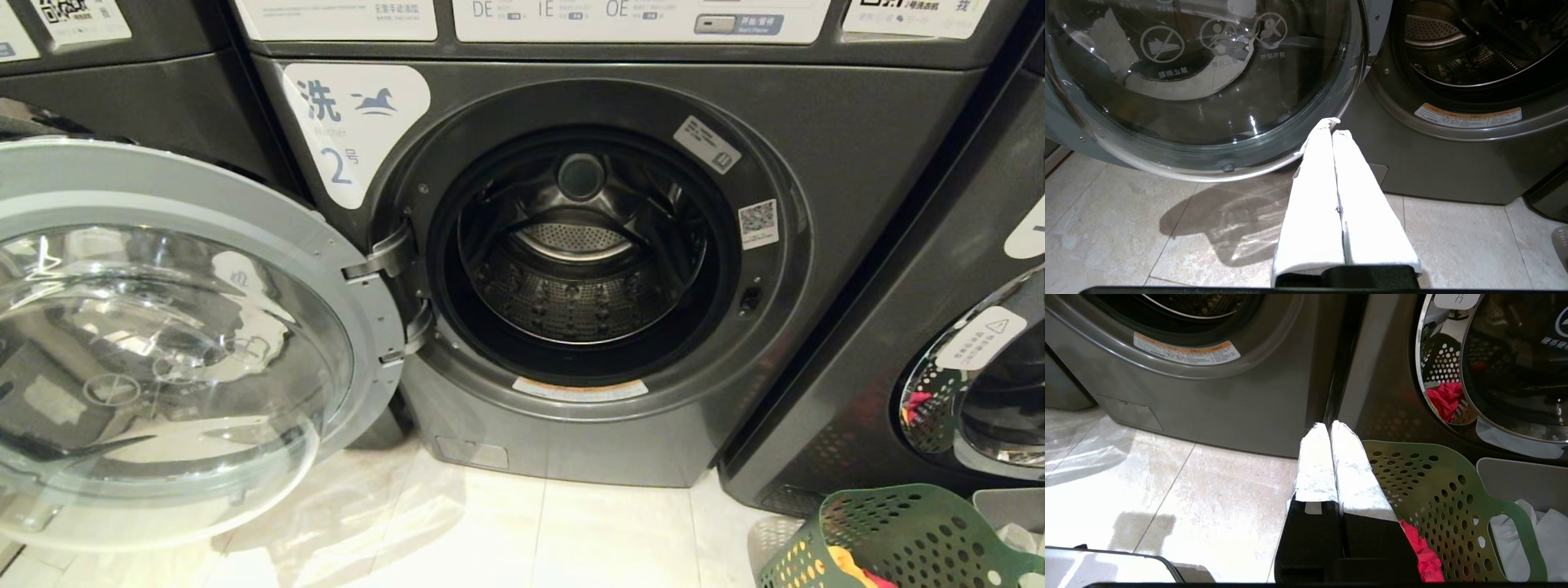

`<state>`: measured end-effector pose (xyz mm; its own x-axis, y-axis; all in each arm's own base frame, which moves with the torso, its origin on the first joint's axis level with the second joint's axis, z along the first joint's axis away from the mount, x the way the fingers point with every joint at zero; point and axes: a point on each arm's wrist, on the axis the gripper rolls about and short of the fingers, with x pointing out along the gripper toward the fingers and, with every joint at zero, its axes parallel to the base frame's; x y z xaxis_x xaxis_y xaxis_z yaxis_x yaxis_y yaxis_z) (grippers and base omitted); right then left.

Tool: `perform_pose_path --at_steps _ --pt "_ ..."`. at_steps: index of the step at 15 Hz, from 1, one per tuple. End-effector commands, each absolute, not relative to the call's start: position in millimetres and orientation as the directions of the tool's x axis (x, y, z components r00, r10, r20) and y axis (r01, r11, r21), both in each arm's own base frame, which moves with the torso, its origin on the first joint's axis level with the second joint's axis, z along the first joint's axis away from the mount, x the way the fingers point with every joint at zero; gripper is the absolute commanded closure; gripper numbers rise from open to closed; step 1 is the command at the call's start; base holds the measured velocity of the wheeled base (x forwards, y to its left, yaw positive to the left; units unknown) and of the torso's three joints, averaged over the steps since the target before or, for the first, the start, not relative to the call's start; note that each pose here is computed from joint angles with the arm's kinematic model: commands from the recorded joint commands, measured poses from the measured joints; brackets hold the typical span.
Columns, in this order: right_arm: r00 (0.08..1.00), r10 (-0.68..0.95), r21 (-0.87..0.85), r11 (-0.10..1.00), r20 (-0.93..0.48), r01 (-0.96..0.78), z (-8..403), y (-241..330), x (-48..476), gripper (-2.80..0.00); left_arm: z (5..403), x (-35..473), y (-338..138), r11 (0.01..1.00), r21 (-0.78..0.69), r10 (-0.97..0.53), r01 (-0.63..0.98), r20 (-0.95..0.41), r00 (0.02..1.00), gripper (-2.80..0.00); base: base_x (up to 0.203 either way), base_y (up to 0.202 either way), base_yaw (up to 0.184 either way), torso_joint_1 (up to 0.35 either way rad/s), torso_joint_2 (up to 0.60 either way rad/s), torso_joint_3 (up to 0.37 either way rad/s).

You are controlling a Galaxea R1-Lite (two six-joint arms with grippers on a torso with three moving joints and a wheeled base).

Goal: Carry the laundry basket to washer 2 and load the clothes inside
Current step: Place the clothes into the washing machine

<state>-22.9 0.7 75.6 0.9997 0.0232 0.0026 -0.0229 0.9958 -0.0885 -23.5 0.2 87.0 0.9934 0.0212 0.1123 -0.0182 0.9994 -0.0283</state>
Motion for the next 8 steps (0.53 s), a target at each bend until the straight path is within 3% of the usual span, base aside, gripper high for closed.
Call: perform_pose_path --at_steps 1,8 --pt "1.000 0.023 -0.089 0.996 0.002 -0.023 75.6 0.7 -22.8 0.00 76.0 -20.2 0.2 0.999 -0.029 0.023 -0.021 0.073 0.997 0.00 0.000 0.000 0.000 0.004 0.00 -0.201" --pt "1.000 0.023 -0.087 0.996 0.001 -0.023 75.5 0.7 -22.8 0.00 76.0 -20.2 0.2 0.999 -0.029 0.021 -0.019 0.073 0.997 0.00 0.000 0.000 0.000 0.004 0.00 -0.200"
